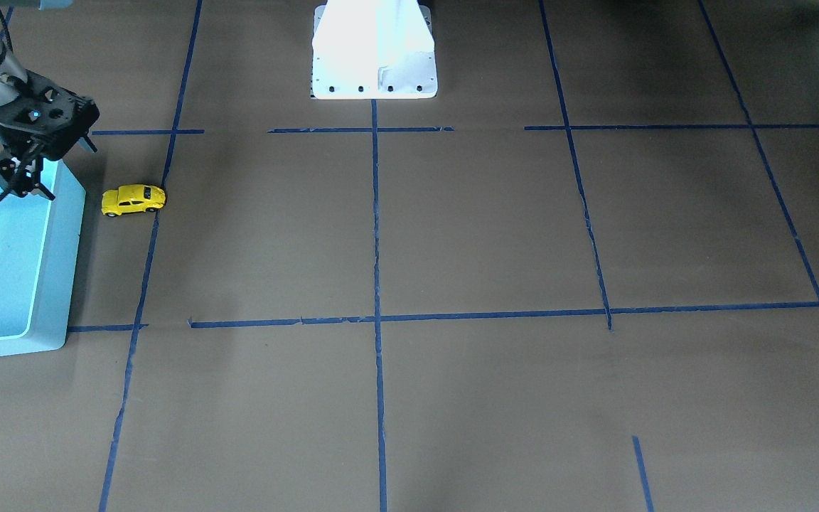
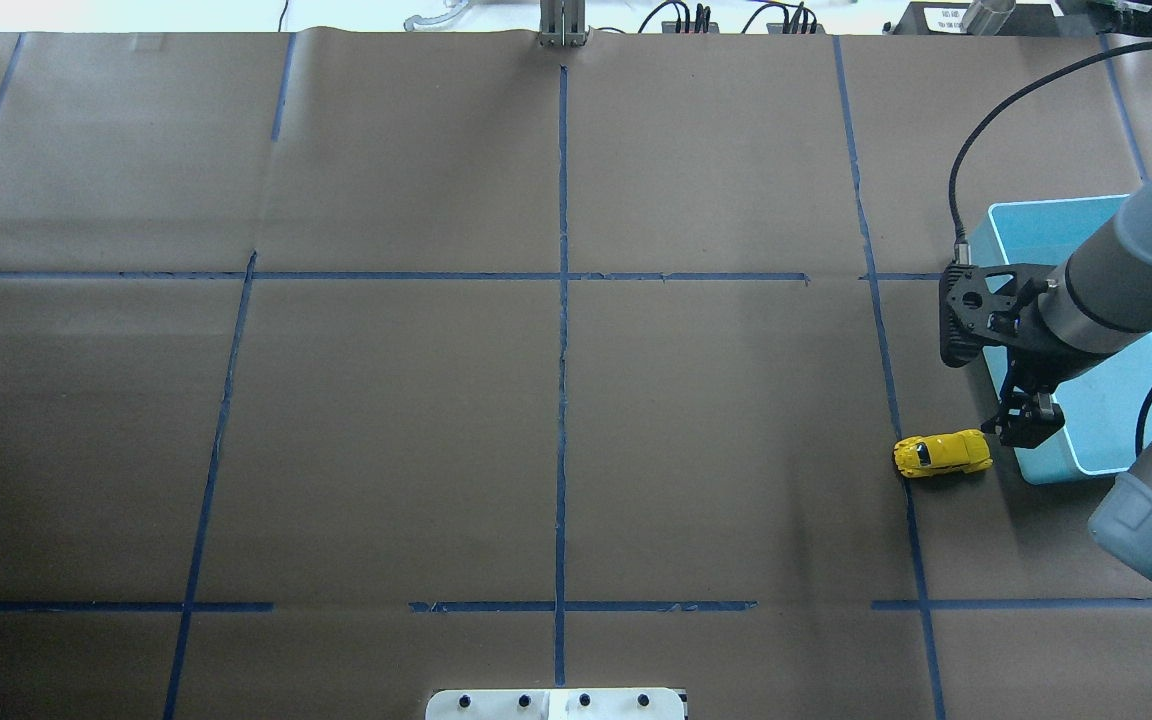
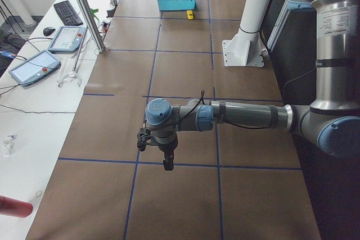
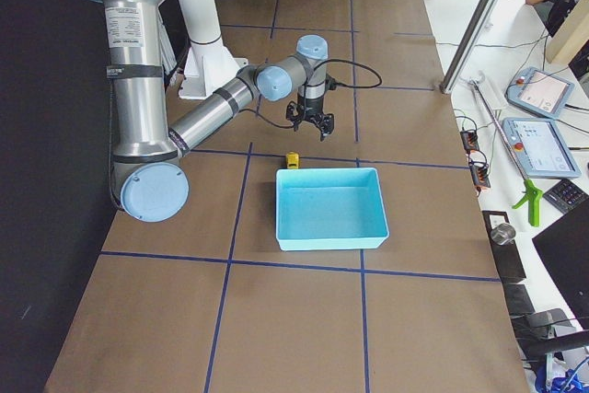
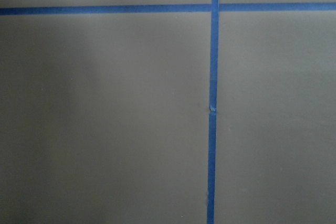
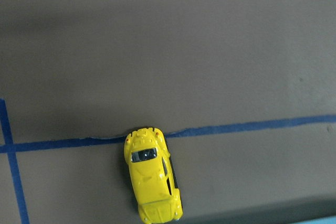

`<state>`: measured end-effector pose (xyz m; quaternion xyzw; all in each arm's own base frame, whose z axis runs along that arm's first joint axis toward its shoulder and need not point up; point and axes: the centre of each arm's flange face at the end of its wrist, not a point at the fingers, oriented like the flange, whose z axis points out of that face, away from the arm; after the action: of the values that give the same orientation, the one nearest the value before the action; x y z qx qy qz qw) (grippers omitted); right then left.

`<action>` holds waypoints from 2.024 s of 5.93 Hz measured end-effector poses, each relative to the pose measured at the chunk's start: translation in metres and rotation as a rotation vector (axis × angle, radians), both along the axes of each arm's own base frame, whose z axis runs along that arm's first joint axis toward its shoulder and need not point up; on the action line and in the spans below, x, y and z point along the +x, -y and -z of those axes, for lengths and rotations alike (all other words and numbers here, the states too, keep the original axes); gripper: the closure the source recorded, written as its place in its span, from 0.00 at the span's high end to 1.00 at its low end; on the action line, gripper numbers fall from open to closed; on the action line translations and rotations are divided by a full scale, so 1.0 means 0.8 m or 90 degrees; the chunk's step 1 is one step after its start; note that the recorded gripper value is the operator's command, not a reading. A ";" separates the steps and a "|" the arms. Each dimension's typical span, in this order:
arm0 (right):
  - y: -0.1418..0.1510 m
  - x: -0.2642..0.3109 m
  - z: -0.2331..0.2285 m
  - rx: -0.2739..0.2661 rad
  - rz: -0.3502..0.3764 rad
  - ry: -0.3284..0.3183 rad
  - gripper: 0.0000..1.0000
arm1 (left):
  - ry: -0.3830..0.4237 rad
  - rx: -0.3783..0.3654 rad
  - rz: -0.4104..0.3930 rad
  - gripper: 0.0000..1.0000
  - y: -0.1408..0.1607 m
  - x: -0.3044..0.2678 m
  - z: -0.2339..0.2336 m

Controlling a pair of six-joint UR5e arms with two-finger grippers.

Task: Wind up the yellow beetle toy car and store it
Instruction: 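Move the right gripper down over the car beside the blue bin, then close the right gripper on the yellow car and lift it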

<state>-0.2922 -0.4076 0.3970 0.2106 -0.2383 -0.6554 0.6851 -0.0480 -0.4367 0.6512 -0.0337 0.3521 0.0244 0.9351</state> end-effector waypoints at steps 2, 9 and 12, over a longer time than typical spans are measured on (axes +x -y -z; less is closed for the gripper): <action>-0.014 -0.058 -0.001 0.087 0.095 -0.035 1.00 | -0.021 0.019 -0.007 1.00 -0.010 -0.020 -0.008; -0.062 -0.087 -0.059 0.164 0.204 -0.122 1.00 | -0.046 0.052 -0.007 1.00 -0.007 -0.020 -0.003; -0.055 -0.100 -0.086 0.158 0.188 -0.110 1.00 | -0.046 0.052 -0.007 1.00 -0.006 -0.020 -0.003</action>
<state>-0.3723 -0.3634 0.4657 0.1991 -0.1241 -0.7889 0.5679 -0.0642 -0.4315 0.6535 0.0031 0.3844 0.0452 0.9221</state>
